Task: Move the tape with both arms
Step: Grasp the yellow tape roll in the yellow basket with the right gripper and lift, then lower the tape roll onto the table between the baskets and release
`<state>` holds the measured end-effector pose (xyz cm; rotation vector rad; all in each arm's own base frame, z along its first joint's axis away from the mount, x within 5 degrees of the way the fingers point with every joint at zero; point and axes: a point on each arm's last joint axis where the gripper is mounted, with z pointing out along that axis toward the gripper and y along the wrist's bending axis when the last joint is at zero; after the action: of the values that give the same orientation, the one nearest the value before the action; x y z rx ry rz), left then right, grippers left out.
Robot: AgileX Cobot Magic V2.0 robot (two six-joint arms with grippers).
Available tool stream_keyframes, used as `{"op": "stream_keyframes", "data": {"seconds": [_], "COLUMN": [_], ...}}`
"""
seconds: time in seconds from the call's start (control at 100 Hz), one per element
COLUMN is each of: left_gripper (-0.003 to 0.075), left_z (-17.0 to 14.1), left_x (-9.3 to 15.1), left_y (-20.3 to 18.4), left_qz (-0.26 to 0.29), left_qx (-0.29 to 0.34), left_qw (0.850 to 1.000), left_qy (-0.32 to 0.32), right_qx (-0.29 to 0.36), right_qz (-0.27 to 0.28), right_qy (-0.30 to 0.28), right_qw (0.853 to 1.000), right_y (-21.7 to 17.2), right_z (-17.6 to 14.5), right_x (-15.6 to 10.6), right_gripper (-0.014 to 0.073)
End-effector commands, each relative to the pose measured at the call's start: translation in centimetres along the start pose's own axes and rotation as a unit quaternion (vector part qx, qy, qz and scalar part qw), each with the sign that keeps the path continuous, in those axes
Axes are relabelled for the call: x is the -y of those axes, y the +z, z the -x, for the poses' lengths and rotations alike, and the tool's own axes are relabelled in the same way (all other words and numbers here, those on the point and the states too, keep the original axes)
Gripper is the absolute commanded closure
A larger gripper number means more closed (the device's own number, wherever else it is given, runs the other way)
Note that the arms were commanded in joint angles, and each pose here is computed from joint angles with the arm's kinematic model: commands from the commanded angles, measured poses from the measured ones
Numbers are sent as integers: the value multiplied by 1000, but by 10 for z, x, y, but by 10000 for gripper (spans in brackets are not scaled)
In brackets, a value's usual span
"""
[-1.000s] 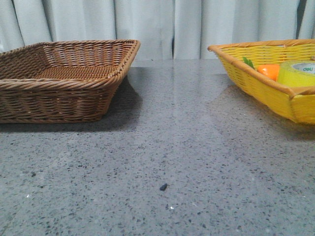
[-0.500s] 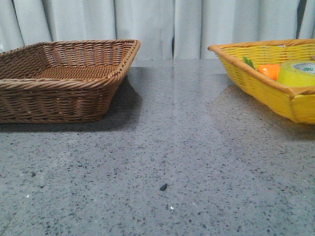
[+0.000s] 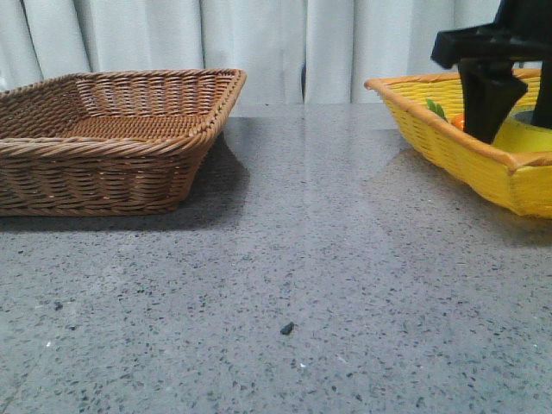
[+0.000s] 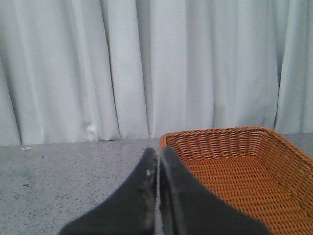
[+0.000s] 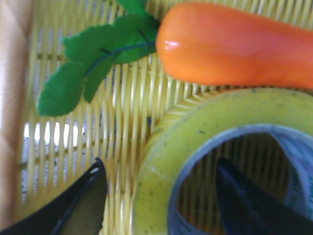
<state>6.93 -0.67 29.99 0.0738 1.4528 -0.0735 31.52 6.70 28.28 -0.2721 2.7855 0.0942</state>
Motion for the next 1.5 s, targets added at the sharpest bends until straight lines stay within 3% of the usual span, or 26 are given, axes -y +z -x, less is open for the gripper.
{"op": "stream_keyframes", "data": {"seconds": [0.0, 0.12, 0.33, 0.47, 0.67, 0.88, 0.96, 1.18, 1.35, 1.49], "left_gripper": [741, 741, 741, 741, 741, 741, 741, 741, 741, 741], "left_z": [18, 18, 18, 18, 20, 20, 20, 20, 20, 20], "left_x": [0, 0, 0, 0, 0, 0, 0, 0, 0, 0], "left_y": [1, 1, 1, 1, 1, 1, 1, 1, 1, 1], "left_qz": [1, 1, 1, 1, 2, 2, 2, 2, 2, 2], "left_qx": [47, 47, 47, 47, 58, 62, 62, 62, 62, 62], "left_qw": [999, 999, 999, 999, 998, 998, 998, 998, 998, 998], "left_qy": [-8, -8, -8, -8, -8, -8, -8, -8, -8, -8], "right_qx": [30, 21, 18, 18, -4, 3, 37, 97, 76, 58], "right_qz": [-2, -2, -2, -2, 0, 4, 11, 68, 95, 102], "right_qy": [-6, -6, -5, -5, -6, -16, -28, -102, -164, -175], "right_qw": [1000, 1000, 1000, 1000, 1000, 1000, 999, 988, 979, 978], "right_y": [-12, -6, -5, -5, -15, -68, -95, -129, -113, -89], "right_z": [8, 8, 8, 8, 9, 27, 35, 38, 34, 37], "right_x": [0, 0, 0, 0, 0, -7, -16, -75, -122, -143], "right_gripper": [193, 233, 542, 655, 666, 662, 662, 661, 661, 661]}}
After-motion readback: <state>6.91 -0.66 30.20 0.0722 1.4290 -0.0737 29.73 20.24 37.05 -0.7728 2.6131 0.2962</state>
